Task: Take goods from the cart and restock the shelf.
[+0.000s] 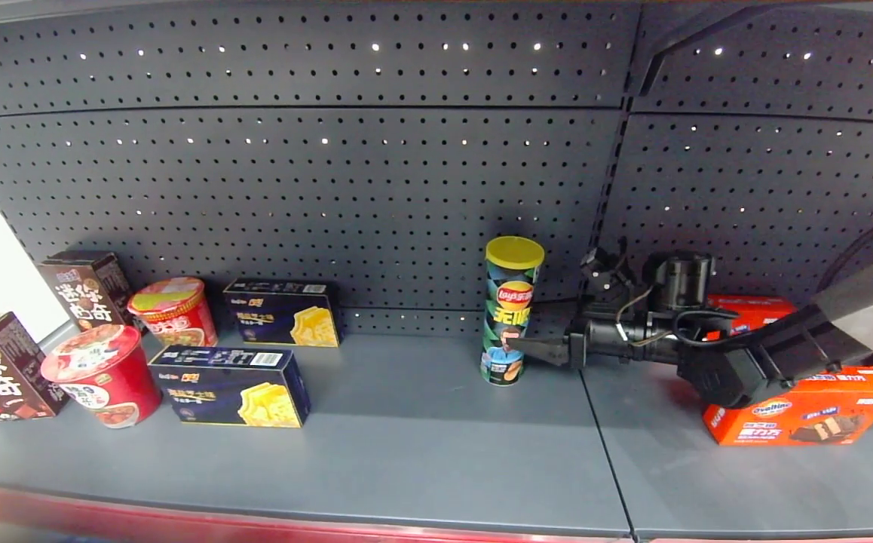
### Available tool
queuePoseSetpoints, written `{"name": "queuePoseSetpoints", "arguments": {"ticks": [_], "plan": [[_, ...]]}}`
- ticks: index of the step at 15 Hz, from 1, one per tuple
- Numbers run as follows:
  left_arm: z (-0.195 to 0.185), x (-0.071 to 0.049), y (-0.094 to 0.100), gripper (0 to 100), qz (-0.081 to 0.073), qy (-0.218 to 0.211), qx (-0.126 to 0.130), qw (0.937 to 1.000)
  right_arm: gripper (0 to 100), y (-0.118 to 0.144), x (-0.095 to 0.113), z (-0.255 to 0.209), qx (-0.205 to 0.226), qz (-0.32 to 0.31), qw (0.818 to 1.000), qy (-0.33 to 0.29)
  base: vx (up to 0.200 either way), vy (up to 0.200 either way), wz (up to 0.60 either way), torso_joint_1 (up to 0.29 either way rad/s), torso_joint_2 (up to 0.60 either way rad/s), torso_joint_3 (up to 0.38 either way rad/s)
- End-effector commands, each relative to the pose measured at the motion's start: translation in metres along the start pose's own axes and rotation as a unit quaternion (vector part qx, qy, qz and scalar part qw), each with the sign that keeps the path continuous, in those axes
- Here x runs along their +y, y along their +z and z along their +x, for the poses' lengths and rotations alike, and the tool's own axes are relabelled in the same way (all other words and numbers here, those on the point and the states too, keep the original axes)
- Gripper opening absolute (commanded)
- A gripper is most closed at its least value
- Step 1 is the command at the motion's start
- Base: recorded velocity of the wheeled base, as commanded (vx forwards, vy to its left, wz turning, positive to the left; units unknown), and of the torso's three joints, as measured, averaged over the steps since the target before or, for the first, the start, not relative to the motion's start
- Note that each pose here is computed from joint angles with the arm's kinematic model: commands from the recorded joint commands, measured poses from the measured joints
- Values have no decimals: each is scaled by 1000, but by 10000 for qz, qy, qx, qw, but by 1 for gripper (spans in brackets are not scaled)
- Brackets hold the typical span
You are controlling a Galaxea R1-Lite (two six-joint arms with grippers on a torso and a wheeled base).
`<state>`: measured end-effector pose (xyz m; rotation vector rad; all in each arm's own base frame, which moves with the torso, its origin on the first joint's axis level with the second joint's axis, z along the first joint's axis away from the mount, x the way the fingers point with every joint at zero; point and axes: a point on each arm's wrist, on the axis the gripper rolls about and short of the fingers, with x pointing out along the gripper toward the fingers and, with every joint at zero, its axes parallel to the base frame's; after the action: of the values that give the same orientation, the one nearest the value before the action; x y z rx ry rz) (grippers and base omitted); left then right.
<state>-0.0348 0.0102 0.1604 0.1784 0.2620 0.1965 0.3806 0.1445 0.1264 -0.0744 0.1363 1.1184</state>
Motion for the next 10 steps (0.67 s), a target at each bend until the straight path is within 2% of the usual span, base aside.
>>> {"name": "queuePoseSetpoints", "arguments": {"ticks": [1, 6, 10], "plan": [[1, 0, 0, 0, 8, 2, 22, 10000, 100, -13, -8, 9, 79, 82, 9999, 13, 0, 0, 0, 0, 0, 0], [4, -2, -8, 0, 46, 1, 148, 9999, 100, -22, -9, 24, 115, 123, 9998, 101, 0, 0, 0, 0, 0, 0], [3, -2, -8, 0, 27, 5, 112, 9999, 100, -30, -6, 32, 196, 177, 9995, 148, 0, 0, 0, 0, 0, 0]]}}
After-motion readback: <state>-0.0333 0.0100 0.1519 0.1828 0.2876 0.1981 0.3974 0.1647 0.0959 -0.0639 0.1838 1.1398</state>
